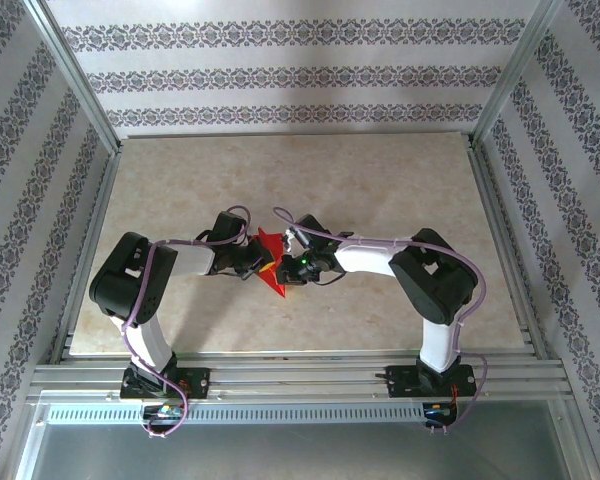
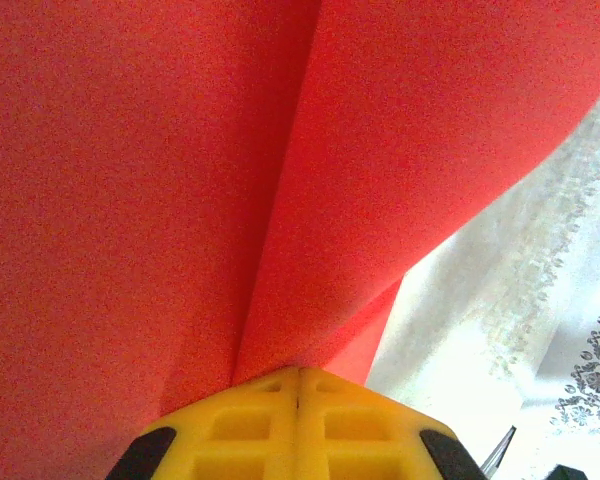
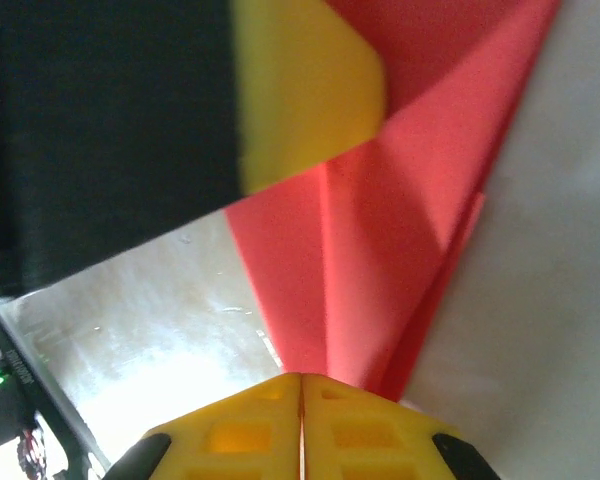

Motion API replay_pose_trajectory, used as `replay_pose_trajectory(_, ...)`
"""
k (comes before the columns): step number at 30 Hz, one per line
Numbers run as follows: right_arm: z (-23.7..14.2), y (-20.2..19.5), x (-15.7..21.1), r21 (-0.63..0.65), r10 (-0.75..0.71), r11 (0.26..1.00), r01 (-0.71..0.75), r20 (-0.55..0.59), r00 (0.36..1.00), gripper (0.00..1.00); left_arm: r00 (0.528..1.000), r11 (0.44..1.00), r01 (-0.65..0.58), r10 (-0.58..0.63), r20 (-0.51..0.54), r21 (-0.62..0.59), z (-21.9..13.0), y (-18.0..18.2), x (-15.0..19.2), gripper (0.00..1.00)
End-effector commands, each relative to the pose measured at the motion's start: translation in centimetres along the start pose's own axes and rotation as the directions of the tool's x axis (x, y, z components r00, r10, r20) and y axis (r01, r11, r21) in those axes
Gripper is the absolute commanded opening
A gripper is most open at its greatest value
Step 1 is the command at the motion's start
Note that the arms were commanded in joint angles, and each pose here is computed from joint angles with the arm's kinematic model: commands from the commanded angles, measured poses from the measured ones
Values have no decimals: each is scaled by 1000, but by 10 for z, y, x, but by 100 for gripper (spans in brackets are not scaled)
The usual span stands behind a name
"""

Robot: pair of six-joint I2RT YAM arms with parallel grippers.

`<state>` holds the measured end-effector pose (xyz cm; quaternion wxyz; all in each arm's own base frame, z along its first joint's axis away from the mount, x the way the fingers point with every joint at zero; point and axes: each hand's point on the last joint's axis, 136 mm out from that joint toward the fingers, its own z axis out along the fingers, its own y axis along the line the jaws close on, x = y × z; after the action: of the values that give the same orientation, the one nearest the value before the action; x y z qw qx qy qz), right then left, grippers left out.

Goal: Fold a paper plane with a square sheet of paper (pick it up from the middle)
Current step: Fourth fold the wing at the center of the table.

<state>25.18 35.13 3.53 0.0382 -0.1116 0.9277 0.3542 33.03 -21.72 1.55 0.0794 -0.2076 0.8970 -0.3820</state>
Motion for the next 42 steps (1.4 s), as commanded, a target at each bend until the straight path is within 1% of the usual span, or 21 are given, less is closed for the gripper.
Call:
replay_pose_trajectory(1, 1, 11, 3, -21, -38, 999, 38, -10, 999, 10, 993, 961, 118, -122, 2, -248, 5, 73, 16, 5)
replay_pose_trajectory(9, 13, -10, 11, 34, 5, 999, -3, -39, 999, 9, 992, 962, 120, -123, 1, -246, 4, 72, 17, 5)
replay_pose_trajectory(18, 17, -39, 25, 121, 51, 992, -42, -76, 996, 8, 996, 975, 88, -89, 3, -206, 2, 55, 11, 6)
replay_pose_trajectory(25, 17, -46, 33, 141, 61, 989, -46, -100, 993, 8, 1000, 991, -8, 7, -10, -133, -1, 26, -1, 11)
replay_pose_trajectory(29, 17, -47, 35, 149, 63, 988, -47, -105, 993, 9, 998, 990, -61, 60, -13, -131, -2, 17, -9, 12)
replay_pose_trajectory(36, 17, -52, 39, 169, 71, 984, -51, -118, 990, 8, 992, 982, -124, 123, -19, -143, -2, 15, -25, 12)
replay_pose_trajectory(42, 18, -55, 43, 186, 77, 981, -51, -136, 988, 8, 981, 978, -196, 196, -8, -77, -8, -7, -40, 15)
